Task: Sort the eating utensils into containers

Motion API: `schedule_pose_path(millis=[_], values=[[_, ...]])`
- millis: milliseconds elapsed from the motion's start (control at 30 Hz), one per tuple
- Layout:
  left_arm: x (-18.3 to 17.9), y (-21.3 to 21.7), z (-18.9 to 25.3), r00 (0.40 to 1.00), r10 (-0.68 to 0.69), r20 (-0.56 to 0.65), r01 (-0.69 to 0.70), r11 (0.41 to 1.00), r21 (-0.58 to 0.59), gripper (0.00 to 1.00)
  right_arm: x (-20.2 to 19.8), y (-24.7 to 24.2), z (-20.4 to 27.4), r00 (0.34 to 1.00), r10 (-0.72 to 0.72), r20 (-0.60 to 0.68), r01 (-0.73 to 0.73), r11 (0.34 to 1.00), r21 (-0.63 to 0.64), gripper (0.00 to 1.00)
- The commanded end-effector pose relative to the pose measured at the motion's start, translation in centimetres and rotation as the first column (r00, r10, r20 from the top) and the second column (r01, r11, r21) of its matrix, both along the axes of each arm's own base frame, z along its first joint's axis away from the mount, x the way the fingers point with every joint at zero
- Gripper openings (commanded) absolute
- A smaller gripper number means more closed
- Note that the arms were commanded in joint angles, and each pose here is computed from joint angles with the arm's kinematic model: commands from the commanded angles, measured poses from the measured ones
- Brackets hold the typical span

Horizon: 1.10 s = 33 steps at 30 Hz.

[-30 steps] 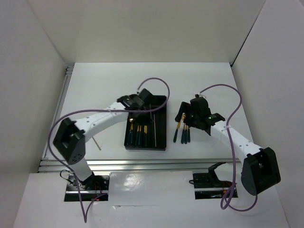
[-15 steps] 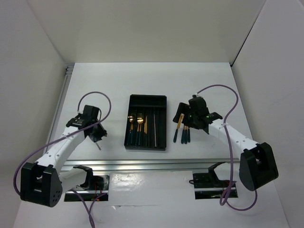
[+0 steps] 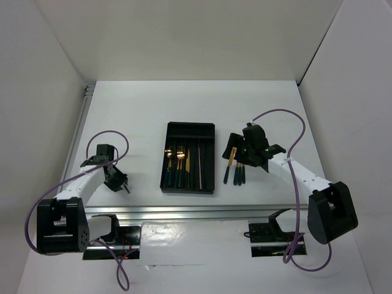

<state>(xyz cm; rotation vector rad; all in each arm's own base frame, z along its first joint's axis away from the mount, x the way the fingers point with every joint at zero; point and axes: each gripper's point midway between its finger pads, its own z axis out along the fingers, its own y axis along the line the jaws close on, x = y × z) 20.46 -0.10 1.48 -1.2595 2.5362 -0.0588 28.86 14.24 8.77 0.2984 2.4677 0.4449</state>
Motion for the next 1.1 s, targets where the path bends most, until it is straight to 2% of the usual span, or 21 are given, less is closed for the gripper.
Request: schedule_pose_path(millis=[0,267,567,733,800,933,1067], values=[[1.4,0.4,0.2,0.999,-0.013,0.052,0.013,1.000,0.016,0.37,1.7,0.3,1.7,0.998,-0.002,0.067,0.001,1.000,0.012,1.00],[0.8,1.2,-1.3,1.000,0.002,-0.019,-0.001,0.998,0.058,0.30,2.1,0.5,2.0,0.997,-0.002,0.074,0.001,1.000,0.015,1.00],[-0.6,0.2,-3.2,0.984,-0.030,-0.175,0.044,0.996,0.079,0.23,2.3,0.5,2.1,0.997,-0.002,0.072,0.001,1.000,0.015,1.00],[-1.1,-0.4,-3.8,0.975,-0.033,-0.220,0.049,0.997,0.066,0.12,2.0,0.5,1.9,0.998,-0.009,0.067,0.008,1.000,0.020,1.00],[-1.2,-0.4,-3.8,0.974,-0.043,-0.222,0.059,0.996,0.066,0.00,1.9,0.5,2.1,0.997,-0.016,0.076,0.014,0.999,0.030,1.00],[-1.2,-0.8,-4.4,0.975,-0.057,-0.214,0.070,0.996,0.056,0.00,1.4,0.3,1.8,0.997,-0.023,0.071,0.021,0.999,0.035,1.00],[0.3,-1.6,-2.2,0.984,-0.104,-0.147,0.116,0.991,0.074,0.00,1.5,0.2,2.0,0.997,-0.029,0.073,0.027,0.999,0.029,1.00]])
